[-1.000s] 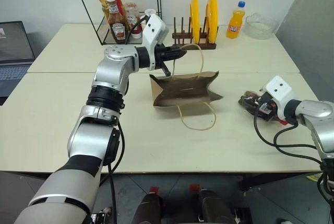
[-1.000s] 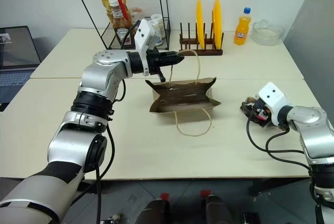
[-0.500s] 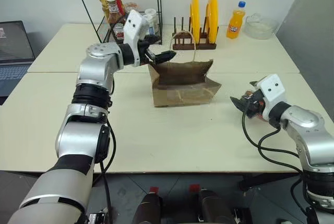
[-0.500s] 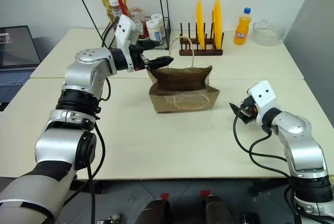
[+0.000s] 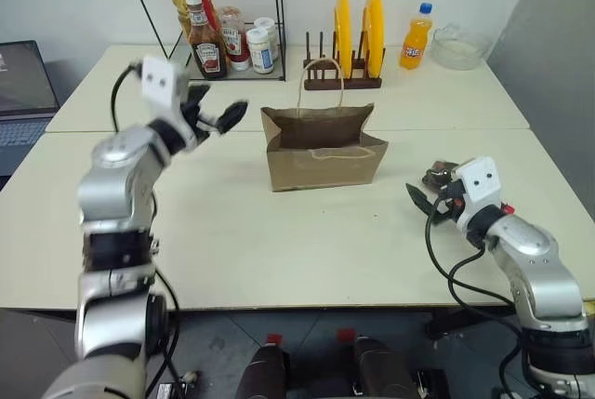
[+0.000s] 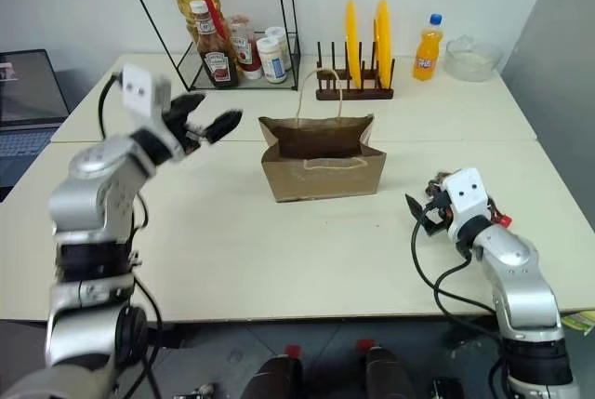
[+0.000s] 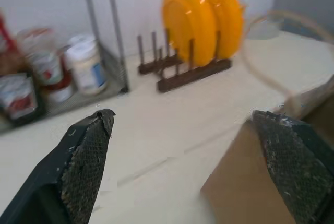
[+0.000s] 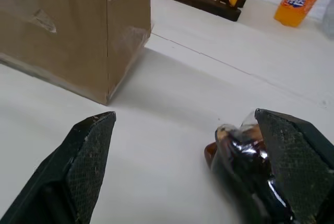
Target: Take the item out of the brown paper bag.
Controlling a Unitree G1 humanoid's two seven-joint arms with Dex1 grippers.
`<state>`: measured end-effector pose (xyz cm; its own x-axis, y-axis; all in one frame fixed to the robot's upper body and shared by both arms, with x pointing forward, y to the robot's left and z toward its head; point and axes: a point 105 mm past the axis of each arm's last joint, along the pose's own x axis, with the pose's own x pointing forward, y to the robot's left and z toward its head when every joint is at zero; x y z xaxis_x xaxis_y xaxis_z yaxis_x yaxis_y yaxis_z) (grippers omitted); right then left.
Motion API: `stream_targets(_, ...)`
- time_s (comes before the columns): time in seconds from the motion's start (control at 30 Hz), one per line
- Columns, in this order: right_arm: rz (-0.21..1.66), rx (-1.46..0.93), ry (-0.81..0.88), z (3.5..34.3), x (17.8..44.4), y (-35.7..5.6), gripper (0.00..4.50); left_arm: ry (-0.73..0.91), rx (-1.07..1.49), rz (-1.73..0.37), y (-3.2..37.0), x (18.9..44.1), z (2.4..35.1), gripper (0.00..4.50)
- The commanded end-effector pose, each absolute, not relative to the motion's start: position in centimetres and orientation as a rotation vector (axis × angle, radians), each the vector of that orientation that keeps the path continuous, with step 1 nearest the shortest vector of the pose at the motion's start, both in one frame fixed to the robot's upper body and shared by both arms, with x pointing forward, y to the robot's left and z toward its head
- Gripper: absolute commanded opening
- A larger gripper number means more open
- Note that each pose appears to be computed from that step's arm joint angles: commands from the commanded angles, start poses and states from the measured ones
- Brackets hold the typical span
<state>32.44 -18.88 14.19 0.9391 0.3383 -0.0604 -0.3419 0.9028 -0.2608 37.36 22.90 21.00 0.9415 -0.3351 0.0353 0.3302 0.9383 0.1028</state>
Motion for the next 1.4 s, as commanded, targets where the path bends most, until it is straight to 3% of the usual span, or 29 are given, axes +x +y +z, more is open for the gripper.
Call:
stream_targets(0.03, 0.308, -0.211, -0.028, 14.5, 31.4, -18.6, 4.50, -0.018, 0.124, -0.175, 25.5, 34.0, 18.0, 4.48)
stream_targets(0.17, 0.272, -0.112, 0.025, 12.5, 30.5, -18.0, 4.50, 0.119, 0.125, -0.102, 25.4, 30.5, 12.3, 4.48)
stream_targets(0.43, 0.260, -0.071, 0.082, 10.9, 29.0, -16.3, 4.50, 0.233, 0.058, -0.136, 19.9, 27.1, 7.8, 4.48)
stream_targets(0.8, 0.233, -0.047, 0.120, 9.9, 27.9, -14.9, 4.50, 0.292, -0.017, -0.151, 16.5, 25.3, 5.8, 4.48)
stream_targets(1.1, 0.247, -0.062, 0.166, 8.8, 27.1, -14.3, 4.50, 0.272, 0.063, -0.102, 17.9, 24.6, 5.9, 4.48)
stream_targets(1.4, 0.403, -0.058, 0.192, 8.5, 26.5, -12.2, 4.50, 0.348, -0.019, -0.031, 18.5, 21.3, 5.0, 4.48)
